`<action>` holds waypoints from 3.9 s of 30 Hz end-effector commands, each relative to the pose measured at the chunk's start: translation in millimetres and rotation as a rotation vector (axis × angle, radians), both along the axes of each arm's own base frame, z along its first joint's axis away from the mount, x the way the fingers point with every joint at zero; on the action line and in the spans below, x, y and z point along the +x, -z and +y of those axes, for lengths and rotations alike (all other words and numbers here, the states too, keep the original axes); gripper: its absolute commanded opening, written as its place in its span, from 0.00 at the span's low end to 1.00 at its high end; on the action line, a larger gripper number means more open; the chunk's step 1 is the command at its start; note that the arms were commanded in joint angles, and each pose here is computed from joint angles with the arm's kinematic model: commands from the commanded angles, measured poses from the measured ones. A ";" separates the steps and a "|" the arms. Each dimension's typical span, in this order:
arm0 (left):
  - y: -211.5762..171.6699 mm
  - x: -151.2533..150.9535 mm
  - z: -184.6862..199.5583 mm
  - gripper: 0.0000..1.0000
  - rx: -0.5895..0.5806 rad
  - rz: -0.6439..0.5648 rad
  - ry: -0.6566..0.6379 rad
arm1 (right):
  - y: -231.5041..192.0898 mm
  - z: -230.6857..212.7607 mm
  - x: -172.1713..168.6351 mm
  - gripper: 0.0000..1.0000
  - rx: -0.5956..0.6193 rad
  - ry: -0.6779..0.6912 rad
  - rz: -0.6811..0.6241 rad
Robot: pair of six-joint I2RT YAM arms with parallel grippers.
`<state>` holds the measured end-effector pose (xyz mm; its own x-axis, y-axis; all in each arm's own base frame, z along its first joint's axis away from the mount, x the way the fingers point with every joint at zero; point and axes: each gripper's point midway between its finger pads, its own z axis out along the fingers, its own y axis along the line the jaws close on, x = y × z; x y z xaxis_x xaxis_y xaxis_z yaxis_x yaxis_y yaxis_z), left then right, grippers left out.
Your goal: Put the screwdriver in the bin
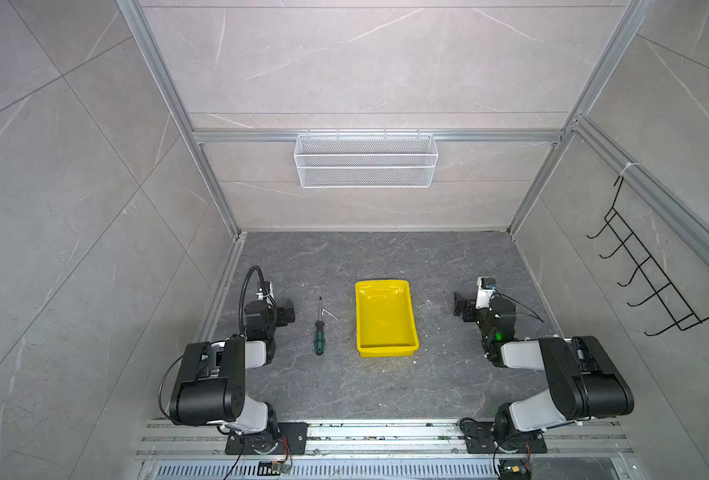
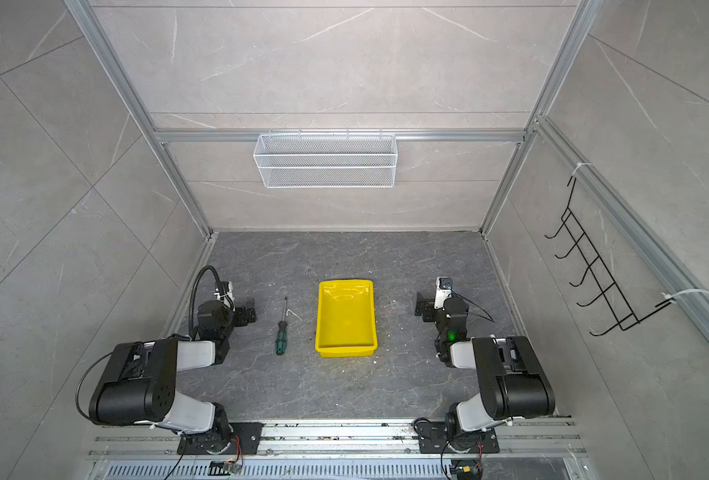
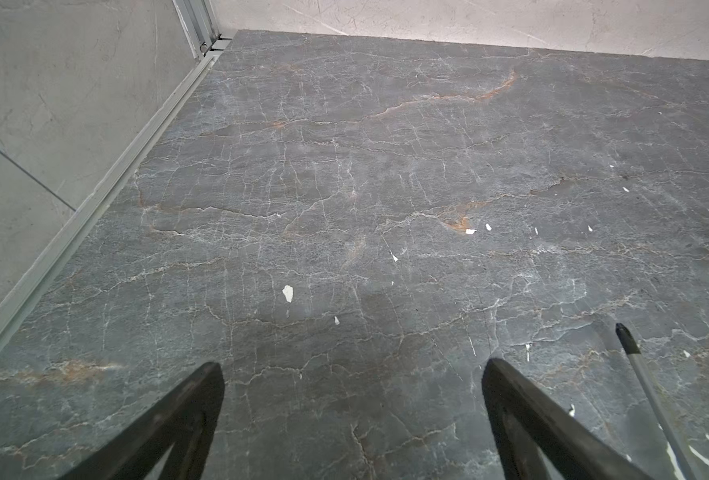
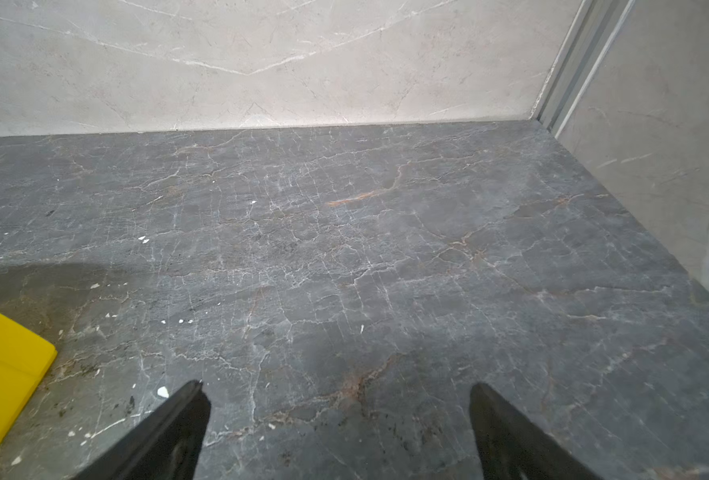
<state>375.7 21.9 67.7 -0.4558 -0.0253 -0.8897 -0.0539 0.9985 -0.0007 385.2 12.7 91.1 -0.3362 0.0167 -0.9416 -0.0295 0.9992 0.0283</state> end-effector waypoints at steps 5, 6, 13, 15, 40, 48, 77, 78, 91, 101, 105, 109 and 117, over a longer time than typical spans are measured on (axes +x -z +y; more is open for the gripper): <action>-18.4 11.6 2.2 1.00 -0.009 -0.069 -0.008 | -4.4 -1.2 5.1 0.99 -0.002 0.013 -0.009; -18.1 11.6 2.0 1.00 -0.009 -0.068 -0.008 | -4.0 -0.5 5.0 0.99 -0.001 0.012 -0.008; -17.8 11.3 2.0 1.00 -0.009 -0.067 -0.008 | -4.4 -0.4 5.0 0.99 -0.003 0.011 -0.008; -17.6 11.2 2.1 1.00 -0.009 -0.067 -0.009 | -4.1 -0.4 4.7 0.99 -0.003 0.011 -0.008; -37.3 7.1 13.0 1.00 -0.013 -0.058 -0.076 | -4.3 -3.1 5.5 0.99 -0.004 0.026 -0.006; -92.9 -17.6 22.2 1.00 -0.137 -0.045 -0.212 | -9.1 -0.7 6.3 0.99 0.000 0.015 0.000; -96.6 -127.4 -106.4 1.00 -0.402 0.587 -0.124 | -132.9 197.0 -60.3 0.99 0.199 -0.576 0.423; -91.3 -129.6 -113.8 1.00 -0.388 0.600 -0.116 | -131.8 201.2 -63.7 1.00 0.208 -0.600 0.431; -27.0 -119.6 -145.9 0.92 -0.190 0.737 -0.109 | -112.0 220.1 -101.5 0.99 0.258 -0.799 0.555; 3.3 -104.9 -151.6 0.82 -0.151 0.773 -0.136 | -110.9 221.8 -110.0 1.00 0.257 -0.865 0.571; 10.8 -103.7 -153.4 0.76 -0.151 0.774 -0.128 | -113.5 222.0 -108.1 1.00 0.290 -0.879 0.566; 15.4 -101.9 -157.3 0.68 -0.148 0.779 -0.100 | -115.9 222.5 -103.9 1.00 0.328 -0.891 0.565; 32.3 -102.1 -161.1 0.57 -0.124 0.816 -0.072 | -116.3 217.5 -100.0 1.00 0.341 -0.875 0.560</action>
<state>273.1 -136.5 38.8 -0.9442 -0.1873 -0.2710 -0.1809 0.9823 -0.0485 286.6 228.4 204.4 -0.7448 -0.2085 -0.6339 -0.6116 0.5934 0.5233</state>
